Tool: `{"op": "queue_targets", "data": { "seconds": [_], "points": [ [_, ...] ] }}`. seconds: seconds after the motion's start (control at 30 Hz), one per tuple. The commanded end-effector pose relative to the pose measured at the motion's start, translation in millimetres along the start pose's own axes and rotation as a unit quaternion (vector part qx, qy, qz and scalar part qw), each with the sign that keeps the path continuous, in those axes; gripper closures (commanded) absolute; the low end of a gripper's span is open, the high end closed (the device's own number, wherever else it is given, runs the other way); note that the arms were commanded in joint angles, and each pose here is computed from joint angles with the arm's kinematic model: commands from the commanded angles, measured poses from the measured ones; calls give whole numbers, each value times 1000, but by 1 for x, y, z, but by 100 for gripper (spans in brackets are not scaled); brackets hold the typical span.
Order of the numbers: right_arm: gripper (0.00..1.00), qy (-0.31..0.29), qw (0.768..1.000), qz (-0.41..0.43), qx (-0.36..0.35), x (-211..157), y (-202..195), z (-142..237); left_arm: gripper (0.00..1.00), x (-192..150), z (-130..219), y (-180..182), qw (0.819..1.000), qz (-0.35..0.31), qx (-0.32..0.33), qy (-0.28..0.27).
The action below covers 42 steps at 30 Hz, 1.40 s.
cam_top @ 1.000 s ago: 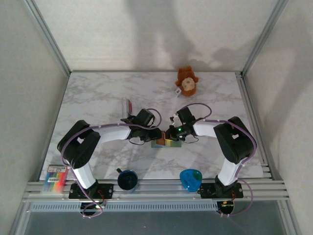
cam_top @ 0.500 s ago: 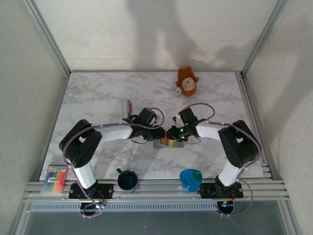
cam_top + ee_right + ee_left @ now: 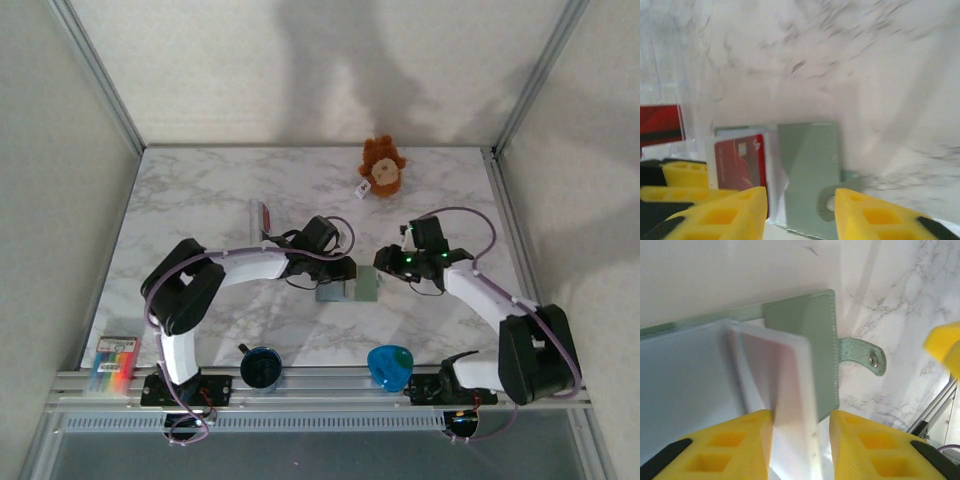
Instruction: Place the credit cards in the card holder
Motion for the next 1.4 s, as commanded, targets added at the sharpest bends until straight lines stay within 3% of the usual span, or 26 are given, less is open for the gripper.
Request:
{"op": "queue_targets", "data": {
  "seconds": [0.0, 0.17, 0.3, 0.57, 0.73, 1.03, 1.2, 1.37],
  "points": [
    [59, -17, 998, -30, -43, 2, -20, 18, 62, -4, -9, -18, 999, 4, -33, 21],
    [59, -49, 998, -12, -44, 12, -14, 42, 60, -6, -14, -25, 998, 11, -54, 29],
    [58, -20, 999, 26, -4, 9, 4, 45, 59, -2, 1, -25, 999, 1, -46, 7],
    [56, 33, 993, 112, 17, -5, 56, 27, 57, 22, 79, -11, 996, 5, -2, -92],
    [52, 50, 991, 117, 41, -18, 110, 3, 54, 31, 146, 19, 983, 37, 56, -169],
    [44, 115, 977, 149, 105, -49, 200, -58, 47, 21, 231, 94, 956, 116, 121, -241],
    [40, 105, 977, 176, 51, -51, 218, -93, 46, 11, 251, 140, 947, 161, 135, -244],
    [39, 81, 972, 220, -31, -52, 226, -119, 46, 1, 248, 171, 943, 196, 125, -237]
  ]
}}
Point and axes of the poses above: each hand's point on the last joint's axis, 136 mm out from that joint toward the fingers, its own z axis back along the fingers, its own y axis along the line the jaws close on, x = y × z, the point moved 5 cm from there along z, back along the fingers, and after that the axes turned 2 degrees about -z, right-handed, at the moved point
